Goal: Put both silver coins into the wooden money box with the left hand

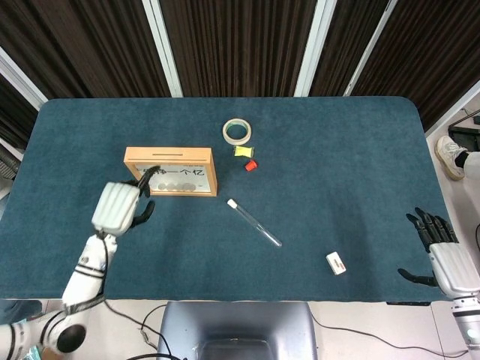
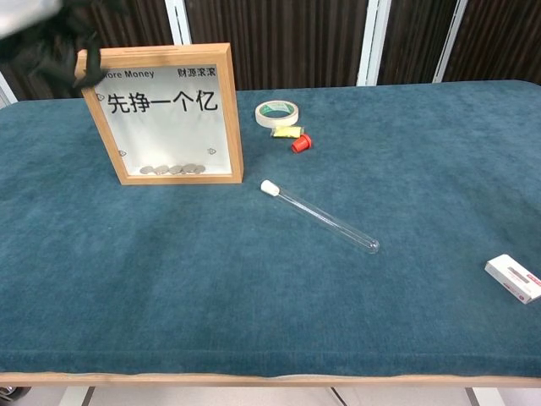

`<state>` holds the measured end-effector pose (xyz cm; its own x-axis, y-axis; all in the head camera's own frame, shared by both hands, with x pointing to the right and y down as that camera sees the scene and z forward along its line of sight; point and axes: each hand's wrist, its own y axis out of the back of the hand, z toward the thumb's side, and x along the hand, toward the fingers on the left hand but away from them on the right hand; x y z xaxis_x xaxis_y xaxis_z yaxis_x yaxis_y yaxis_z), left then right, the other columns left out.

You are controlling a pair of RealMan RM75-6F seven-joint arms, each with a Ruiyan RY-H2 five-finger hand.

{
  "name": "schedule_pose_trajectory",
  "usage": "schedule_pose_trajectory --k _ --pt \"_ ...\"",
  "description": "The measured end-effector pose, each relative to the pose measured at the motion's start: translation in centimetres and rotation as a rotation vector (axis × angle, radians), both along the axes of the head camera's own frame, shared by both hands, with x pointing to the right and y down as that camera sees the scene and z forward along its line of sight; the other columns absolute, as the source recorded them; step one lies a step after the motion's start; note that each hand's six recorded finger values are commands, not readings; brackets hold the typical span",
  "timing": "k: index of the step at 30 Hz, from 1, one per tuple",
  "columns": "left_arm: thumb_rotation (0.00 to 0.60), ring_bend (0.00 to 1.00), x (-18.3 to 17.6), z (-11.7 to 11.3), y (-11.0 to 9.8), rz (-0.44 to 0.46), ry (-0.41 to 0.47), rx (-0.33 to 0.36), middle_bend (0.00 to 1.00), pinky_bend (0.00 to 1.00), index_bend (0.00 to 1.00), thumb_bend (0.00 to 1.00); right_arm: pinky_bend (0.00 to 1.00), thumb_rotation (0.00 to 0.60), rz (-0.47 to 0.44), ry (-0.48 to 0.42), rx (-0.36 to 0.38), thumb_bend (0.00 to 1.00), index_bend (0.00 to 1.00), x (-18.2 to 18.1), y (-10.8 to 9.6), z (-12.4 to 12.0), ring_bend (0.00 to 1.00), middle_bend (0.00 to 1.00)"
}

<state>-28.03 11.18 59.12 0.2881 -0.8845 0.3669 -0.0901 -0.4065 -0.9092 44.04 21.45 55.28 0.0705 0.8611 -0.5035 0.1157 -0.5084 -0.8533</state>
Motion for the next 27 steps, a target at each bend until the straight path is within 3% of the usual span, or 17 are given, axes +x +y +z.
schedule_pose_trajectory --k 2,5,9,14,20,27 --pt "0.6 0.0 -3.5 0.4 4.2 0.029 -0.079 -0.063 0.0 0.0 0.0 0.4 0.0 0.6 -0.013 0.008 -0.002 0.14 0.0 -0.4 0.2 0.3 0.0 0.0" --pt "0.6 0.0 -8.1 0.2 9.6 -0.006 -0.139 -0.143 0.0 0.0 0.0 0.39 0.0 0.6 -0.031 0.018 -0.006 0.14 0.0 -1.1 0.4 0.8 0.0 0.0" --pt "0.6 0.0 -12.8 -0.9 13.7 -0.124 -0.177 -0.131 0.0 0.0 0.0 0.39 0.0 0.6 -0.057 0.038 -0.013 0.14 0.0 -1.9 0.6 1.5 0.0 0.0" --pt "0.6 0.0 -15.3 -1.8 15.5 -0.161 -0.166 -0.049 0.0 0.0 0.0 0.39 0.0 0.6 -0.052 0.058 0.007 0.14 0.0 -2.2 0.8 1.7 0.0 0.0" --pt "0.6 0.0 -16.1 -2.5 15.9 -0.203 -0.081 -0.038 0.0 0.0 0.0 0.39 0.0 0.6 -0.045 0.074 0.02 0.14 0.0 -2.1 1.0 1.5 0.0 0.0" --pt "0.6 0.0 -15.8 -2.1 16.0 -0.178 -0.079 -0.055 0.0 0.0 0.0 0.39 0.0 0.6 -0.039 0.074 0.018 0.14 0.0 -1.8 0.9 1.4 0.0 0.0"
